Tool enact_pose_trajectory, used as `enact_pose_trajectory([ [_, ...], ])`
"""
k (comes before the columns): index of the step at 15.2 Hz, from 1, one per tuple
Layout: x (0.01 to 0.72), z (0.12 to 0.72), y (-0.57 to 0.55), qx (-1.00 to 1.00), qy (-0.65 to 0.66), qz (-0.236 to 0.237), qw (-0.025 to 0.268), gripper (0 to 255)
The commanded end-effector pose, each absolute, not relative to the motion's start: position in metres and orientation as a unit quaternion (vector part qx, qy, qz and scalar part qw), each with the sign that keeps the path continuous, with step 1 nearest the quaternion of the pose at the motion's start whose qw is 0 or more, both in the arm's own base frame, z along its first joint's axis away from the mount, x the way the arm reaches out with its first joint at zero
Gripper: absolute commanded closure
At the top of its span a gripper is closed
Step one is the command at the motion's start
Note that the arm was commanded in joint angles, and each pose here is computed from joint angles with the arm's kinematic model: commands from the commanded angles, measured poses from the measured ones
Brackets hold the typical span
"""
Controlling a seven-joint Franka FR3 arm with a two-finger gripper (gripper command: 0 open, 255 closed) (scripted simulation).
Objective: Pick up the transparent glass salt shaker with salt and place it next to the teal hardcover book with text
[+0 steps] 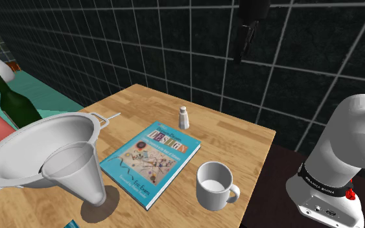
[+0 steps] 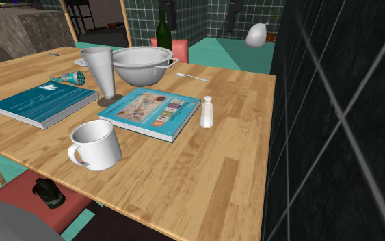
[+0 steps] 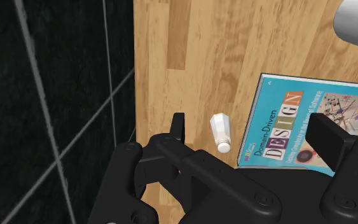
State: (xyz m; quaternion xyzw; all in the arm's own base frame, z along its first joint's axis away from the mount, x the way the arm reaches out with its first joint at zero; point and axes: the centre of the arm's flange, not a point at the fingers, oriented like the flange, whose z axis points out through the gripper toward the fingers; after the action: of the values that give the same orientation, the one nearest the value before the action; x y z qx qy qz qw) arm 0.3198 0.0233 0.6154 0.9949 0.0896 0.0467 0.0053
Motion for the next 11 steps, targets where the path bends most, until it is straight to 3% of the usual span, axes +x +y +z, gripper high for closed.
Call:
enact_pose_trajectory([
  [1,0.320,0.615,0.023,0.995,0.090,0.047,0.005,0],
  [11,0.417,0.523,0.061,0.994,0.106,0.017,0.032,0],
])
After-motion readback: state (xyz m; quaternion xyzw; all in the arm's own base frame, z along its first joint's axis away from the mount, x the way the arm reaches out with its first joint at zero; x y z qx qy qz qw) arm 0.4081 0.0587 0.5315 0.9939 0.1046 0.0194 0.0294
